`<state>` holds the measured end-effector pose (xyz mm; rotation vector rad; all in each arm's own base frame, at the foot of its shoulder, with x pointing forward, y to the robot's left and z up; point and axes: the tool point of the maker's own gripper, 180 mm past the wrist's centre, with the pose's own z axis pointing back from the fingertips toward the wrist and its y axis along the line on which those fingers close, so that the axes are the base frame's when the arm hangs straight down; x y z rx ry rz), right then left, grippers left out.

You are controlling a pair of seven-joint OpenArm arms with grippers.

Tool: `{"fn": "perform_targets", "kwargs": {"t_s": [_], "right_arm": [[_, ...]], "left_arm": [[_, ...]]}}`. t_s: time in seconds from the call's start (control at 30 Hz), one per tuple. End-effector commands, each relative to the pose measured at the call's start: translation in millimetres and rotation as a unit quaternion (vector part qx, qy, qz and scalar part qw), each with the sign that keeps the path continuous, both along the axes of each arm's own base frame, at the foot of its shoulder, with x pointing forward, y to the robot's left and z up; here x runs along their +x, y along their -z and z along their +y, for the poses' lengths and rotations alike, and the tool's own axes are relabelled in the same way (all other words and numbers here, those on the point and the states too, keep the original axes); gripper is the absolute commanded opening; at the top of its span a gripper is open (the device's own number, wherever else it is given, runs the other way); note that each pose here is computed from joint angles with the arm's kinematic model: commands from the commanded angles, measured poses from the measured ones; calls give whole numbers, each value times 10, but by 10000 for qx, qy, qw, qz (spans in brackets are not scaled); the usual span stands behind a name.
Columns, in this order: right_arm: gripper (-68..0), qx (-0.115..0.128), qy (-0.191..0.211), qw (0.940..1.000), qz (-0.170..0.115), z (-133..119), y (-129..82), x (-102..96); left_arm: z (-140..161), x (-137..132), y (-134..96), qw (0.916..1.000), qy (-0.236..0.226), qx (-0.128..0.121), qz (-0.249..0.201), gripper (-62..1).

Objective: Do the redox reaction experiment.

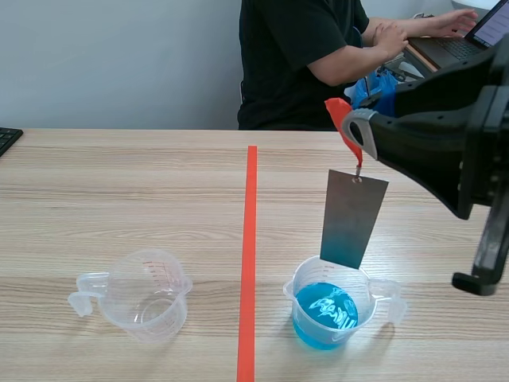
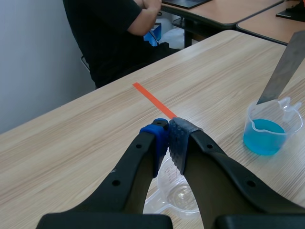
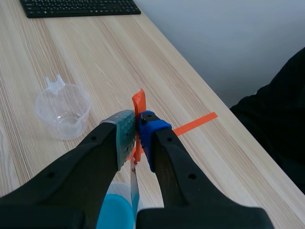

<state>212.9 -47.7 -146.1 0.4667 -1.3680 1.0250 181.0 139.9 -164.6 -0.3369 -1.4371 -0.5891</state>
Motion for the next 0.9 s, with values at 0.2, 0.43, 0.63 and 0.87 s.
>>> {"fn": "perform_targets", "kwargs": {"t_s": [0.2, 0.43, 0.63, 0.87], "right_arm": [[-660, 141, -227, 9993, -244, 120, -225, -98], [-660, 169, -324, 9989, -285, 176, -294, -153], [-660, 143, -316, 9990, -268, 173, -283, -151], [-660, 213, -337, 9990, -223, 181, -295, -160]], "left_arm": [[3, -3, 37, 10000, 19, 7, 18, -566], [154, 24, 189, 9996, -198, -27, 177, -566], [235, 45, 402, 9989, -263, 107, 378, -566], [-140, 49, 662, 9974, 400, 177, 569, -566]]}}
